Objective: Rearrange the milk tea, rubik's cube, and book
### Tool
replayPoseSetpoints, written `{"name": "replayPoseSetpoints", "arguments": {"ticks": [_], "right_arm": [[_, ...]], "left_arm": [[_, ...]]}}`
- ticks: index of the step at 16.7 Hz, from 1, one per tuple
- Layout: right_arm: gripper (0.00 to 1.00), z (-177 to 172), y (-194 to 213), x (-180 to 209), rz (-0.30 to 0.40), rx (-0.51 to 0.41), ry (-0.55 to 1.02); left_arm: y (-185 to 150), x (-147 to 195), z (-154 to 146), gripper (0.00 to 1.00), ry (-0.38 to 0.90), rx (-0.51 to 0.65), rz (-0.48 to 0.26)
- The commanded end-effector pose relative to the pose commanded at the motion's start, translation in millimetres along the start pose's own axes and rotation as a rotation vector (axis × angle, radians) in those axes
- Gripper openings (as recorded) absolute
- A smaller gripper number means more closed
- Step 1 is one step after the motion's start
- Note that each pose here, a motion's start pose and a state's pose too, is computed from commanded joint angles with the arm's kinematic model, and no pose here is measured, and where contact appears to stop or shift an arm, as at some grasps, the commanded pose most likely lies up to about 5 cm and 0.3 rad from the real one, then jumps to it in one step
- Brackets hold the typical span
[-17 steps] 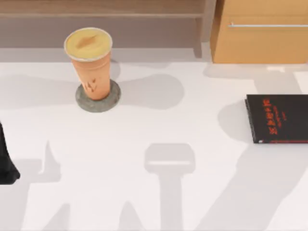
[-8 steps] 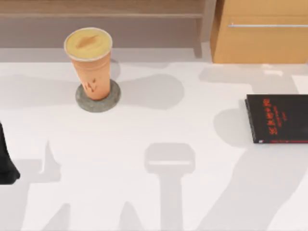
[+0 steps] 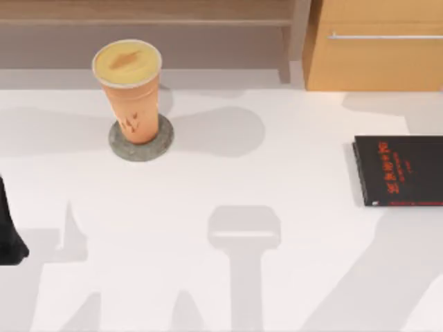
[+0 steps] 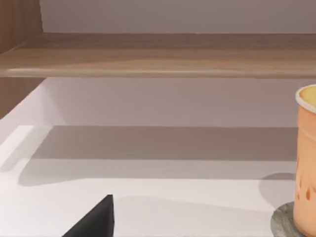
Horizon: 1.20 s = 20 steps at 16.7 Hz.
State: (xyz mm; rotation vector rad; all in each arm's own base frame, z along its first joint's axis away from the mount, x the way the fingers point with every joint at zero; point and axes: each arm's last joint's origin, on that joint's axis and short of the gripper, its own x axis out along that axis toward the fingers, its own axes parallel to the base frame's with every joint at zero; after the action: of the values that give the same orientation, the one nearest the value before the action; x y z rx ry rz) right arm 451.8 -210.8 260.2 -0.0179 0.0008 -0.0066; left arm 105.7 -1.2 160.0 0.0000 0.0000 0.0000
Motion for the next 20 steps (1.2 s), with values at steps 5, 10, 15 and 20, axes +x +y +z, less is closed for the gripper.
{"name": "replayPoseSetpoints", "arguments": {"ticks": [5, 10, 15, 20], "right_arm": [[0.00, 33.1, 15.4, -27.9, -0.123, 0.122, -0.099], [0.00, 61.5, 67.3, -85.1, -0.233, 0.514, -0.286], [0.00, 24.1, 140.9, -134.6, -0.189, 1.037, -0.322], [0.00, -78.8, 210.6, -169.8, -0.239, 1.432, -0.001]], "left_arm": [[0.0, 0.0, 0.0, 1.00, 0.000, 0.000, 0.000], [0.0, 0.0, 0.0, 1.00, 0.000, 0.000, 0.000], [0.0, 0.0, 0.0, 1.00, 0.000, 0.000, 0.000], [0.0, 0.0, 0.0, 1.00, 0.000, 0.000, 0.000]]}}
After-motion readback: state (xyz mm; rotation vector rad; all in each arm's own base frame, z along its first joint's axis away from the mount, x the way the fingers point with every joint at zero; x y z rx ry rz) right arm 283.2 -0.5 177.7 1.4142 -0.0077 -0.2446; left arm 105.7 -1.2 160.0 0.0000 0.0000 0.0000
